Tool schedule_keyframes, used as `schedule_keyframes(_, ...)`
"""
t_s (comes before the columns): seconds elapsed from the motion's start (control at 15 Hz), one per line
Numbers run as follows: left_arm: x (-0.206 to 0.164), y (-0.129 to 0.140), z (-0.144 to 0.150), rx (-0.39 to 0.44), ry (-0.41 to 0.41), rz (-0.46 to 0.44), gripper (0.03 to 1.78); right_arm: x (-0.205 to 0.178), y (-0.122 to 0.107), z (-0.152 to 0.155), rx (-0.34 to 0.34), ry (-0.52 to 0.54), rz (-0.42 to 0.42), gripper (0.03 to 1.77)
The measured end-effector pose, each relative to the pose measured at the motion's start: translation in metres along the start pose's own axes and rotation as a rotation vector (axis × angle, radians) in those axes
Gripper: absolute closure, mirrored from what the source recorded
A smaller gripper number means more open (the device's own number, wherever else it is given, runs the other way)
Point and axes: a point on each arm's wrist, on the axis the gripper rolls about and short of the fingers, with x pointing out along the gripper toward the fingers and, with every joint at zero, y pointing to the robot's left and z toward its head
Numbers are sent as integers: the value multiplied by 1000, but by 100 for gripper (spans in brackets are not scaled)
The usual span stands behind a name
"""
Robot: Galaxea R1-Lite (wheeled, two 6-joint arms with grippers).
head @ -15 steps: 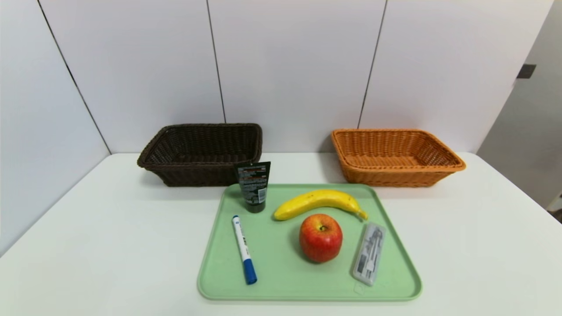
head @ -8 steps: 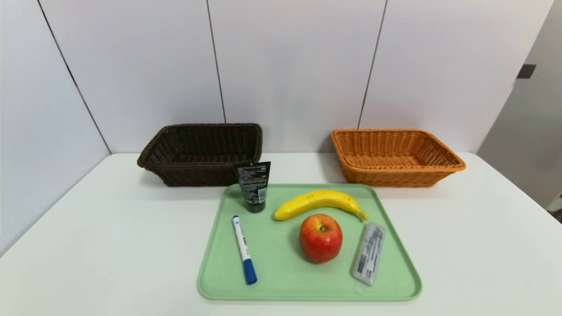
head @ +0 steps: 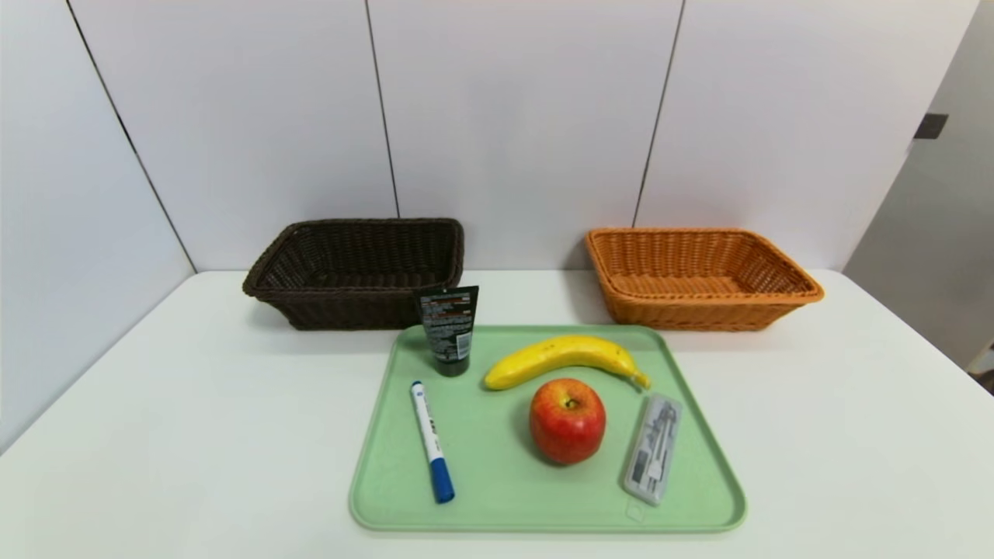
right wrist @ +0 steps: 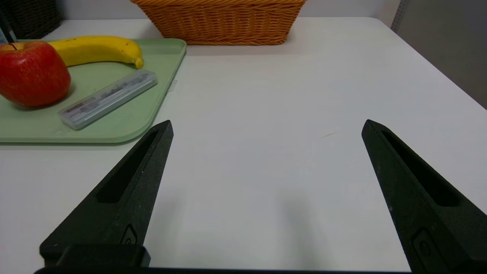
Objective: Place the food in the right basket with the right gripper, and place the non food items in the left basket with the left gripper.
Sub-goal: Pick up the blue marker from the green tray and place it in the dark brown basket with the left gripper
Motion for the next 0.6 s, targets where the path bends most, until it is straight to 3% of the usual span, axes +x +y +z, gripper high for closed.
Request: schedule_keyframes(0.6, 0, 0, 0, 23, 0, -6, 12, 0, 0, 0, -18, 0, 3, 9)
